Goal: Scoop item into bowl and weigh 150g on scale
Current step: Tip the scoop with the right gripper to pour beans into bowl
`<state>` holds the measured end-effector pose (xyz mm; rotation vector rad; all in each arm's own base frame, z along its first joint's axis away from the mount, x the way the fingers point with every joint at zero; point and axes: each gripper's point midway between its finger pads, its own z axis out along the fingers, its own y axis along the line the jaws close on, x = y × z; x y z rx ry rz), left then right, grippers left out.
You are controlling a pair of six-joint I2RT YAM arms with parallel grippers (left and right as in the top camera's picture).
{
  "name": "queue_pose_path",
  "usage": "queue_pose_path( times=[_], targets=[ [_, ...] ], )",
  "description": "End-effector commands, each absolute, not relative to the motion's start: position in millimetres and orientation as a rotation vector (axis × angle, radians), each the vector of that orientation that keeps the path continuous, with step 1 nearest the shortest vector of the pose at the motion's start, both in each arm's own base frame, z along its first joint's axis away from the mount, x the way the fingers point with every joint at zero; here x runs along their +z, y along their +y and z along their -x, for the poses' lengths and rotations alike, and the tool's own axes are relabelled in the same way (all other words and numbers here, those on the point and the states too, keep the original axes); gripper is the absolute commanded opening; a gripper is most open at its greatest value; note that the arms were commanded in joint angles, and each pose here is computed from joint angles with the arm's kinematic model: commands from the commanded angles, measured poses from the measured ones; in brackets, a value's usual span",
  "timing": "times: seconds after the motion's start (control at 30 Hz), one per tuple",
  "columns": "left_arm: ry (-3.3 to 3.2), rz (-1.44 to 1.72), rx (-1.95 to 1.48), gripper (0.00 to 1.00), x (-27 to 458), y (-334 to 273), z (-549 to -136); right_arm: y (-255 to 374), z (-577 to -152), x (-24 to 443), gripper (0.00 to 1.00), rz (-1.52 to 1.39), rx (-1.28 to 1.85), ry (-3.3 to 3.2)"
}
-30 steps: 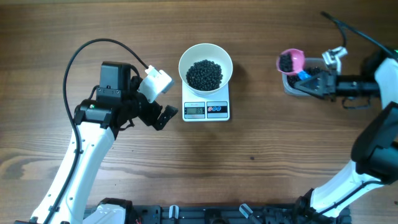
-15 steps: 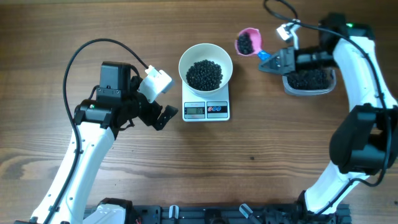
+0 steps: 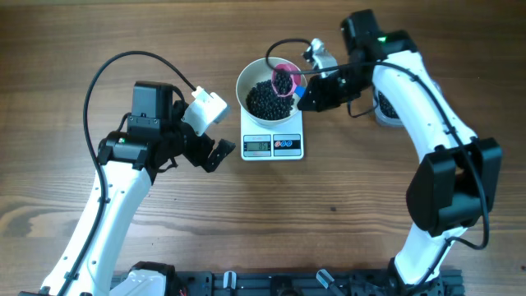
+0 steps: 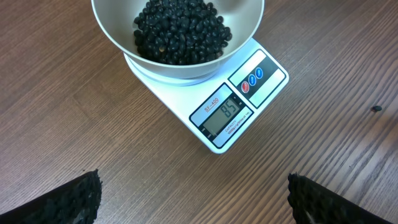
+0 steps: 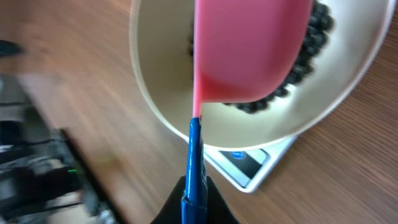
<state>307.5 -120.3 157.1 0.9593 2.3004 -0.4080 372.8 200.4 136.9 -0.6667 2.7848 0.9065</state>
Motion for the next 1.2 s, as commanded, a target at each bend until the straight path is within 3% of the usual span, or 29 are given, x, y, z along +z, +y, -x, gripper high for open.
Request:
queue_pose_path(
  times=[0.0, 0.7, 1.03, 1.17],
  targets=[
    [2.31, -0.941, -0.407, 1.0, 156, -118, -307, 190, -394, 143, 0.04, 0.682, 0.588, 2.776],
    [2.31, -0.942, -0.408, 1.0, 156, -118, -307, 201, -400, 153, 0.04, 1.09, -0.236, 2.572],
    [2.31, -0.941, -0.408, 1.0, 156, -118, -307, 205, -400, 154, 0.04, 1.085, -0.224, 2.566],
    [2.309, -0.941, -0.408, 1.0, 156, -118, -307, 215, -400, 161, 0.04, 1.062, -0.057, 2.555]
  ],
)
